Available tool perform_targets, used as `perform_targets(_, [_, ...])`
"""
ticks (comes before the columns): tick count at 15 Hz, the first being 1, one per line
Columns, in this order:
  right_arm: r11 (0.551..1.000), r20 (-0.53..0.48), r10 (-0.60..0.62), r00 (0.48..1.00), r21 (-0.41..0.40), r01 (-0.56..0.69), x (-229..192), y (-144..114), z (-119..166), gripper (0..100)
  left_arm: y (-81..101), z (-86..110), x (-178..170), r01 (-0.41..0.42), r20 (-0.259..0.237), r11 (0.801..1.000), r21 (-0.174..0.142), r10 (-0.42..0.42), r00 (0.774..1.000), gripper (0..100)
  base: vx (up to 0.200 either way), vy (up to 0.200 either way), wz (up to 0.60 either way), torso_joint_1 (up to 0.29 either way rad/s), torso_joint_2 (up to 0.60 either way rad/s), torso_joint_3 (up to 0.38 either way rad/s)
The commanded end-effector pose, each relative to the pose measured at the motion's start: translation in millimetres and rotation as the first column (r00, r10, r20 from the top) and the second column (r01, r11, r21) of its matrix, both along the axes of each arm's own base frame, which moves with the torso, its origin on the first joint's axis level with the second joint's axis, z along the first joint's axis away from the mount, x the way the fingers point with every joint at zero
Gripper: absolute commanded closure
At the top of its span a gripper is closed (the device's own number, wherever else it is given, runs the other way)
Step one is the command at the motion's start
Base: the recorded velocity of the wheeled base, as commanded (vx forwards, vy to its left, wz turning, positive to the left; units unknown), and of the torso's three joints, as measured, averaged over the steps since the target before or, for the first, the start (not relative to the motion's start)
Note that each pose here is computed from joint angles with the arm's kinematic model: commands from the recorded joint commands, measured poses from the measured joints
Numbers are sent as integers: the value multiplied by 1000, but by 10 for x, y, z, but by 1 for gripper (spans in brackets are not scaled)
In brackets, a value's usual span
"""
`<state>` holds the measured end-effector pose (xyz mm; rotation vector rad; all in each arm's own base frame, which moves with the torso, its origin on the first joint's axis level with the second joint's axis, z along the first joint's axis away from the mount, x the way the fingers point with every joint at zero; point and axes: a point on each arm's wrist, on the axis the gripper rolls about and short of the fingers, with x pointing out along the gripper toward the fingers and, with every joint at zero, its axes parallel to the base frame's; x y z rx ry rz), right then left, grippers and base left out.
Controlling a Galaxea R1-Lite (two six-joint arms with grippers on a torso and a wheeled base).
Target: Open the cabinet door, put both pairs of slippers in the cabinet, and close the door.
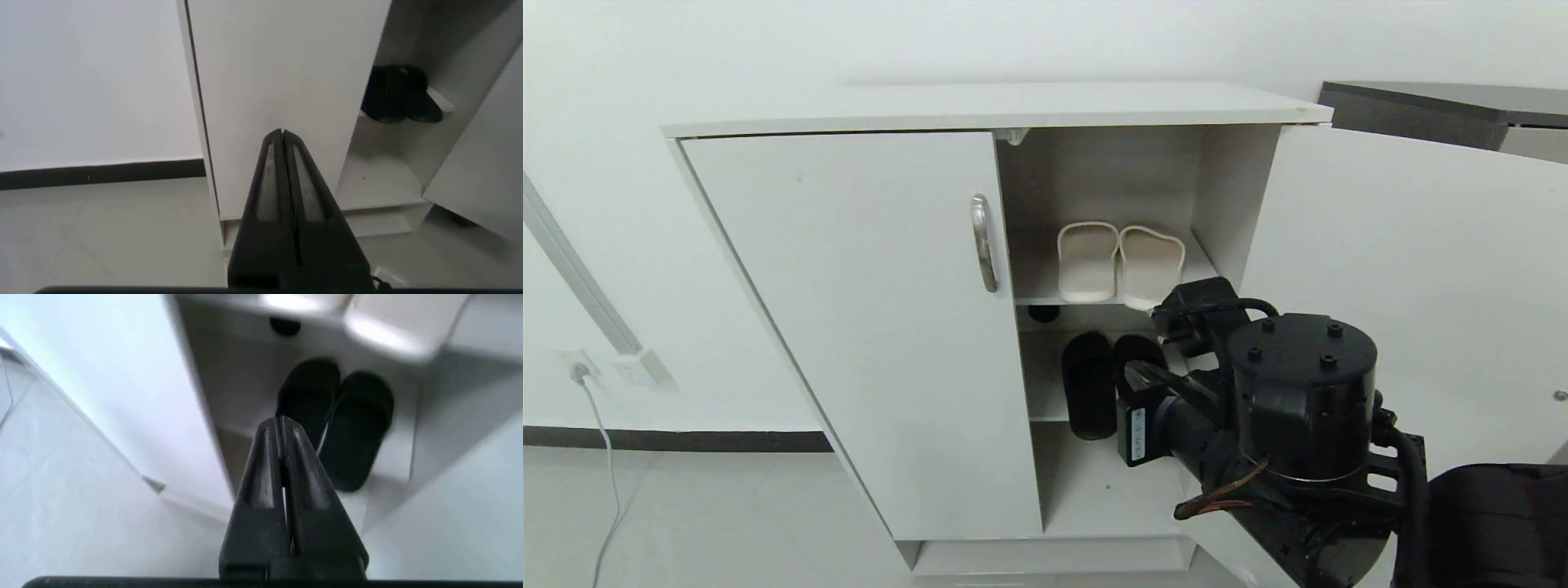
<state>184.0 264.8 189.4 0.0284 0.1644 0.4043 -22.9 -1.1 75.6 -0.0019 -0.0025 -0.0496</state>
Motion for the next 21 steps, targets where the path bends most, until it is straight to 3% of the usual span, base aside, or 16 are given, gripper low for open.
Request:
perform_targets(1, [1000,-13,0,1000,-23,0,17,6,-80,100,0,1,1,1,-1,1000,-1,-1,1000,100,-200,0,0,2,2,2])
perform_targets(2, [997,-11,0,1000,-79,-1,21,-15,-164,100,0,1,1,1,-1,1000,0,-1,1000,100,-200,0,0,7,-2,2])
perform_targets(6, [996,3,-6,1000,-91,7,62,-41,-244,100,0,1,1,1,-1,1000,0,-1,1000,100,-200,0,0,5,6,5])
perform_targets(21, [994,-15,-12,1000,-105,10,158,-85,-350,100,0,1,1,0,-1,1000,0,0,1000,100,0,0,0,0,0,0])
